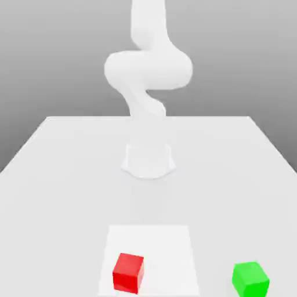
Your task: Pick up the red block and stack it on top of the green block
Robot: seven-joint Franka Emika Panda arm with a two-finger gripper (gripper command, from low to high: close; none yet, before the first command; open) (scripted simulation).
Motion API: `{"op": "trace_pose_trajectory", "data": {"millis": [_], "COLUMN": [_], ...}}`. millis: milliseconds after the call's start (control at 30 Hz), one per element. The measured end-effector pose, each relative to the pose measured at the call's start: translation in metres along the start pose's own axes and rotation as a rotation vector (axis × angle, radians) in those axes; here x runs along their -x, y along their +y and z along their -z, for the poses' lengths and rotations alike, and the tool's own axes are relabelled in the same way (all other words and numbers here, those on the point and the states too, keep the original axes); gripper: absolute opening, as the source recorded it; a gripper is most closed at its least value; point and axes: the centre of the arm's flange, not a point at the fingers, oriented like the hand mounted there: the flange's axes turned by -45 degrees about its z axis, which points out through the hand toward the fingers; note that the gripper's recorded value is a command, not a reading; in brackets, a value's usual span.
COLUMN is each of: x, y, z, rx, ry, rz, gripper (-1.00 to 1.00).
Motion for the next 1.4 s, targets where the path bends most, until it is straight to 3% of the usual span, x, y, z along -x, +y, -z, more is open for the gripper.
{"op": "trace_pose_trajectory", "data": {"millis": [367,767,967,1000,1233,1400], "x": [0.058,0.214,0.276,0.282,0.281,0.245], "y": [0.018,0.039,0.042,0.042,0.042,0.038], "z": [-0.215,-0.387,-0.446,-0.451,-0.450,-0.410], "rx": [0.043,0.084,0.089,0.089,0.089,0.084], "ry": [-0.326,-0.674,-0.721,-0.722,-0.721,-0.722], "rz": [-0.082,-0.177,-0.189,-0.190,-0.190,-0.179], "gripper": [0.00,0.00,0.00,-1.00,-1.00,-1.00]}}
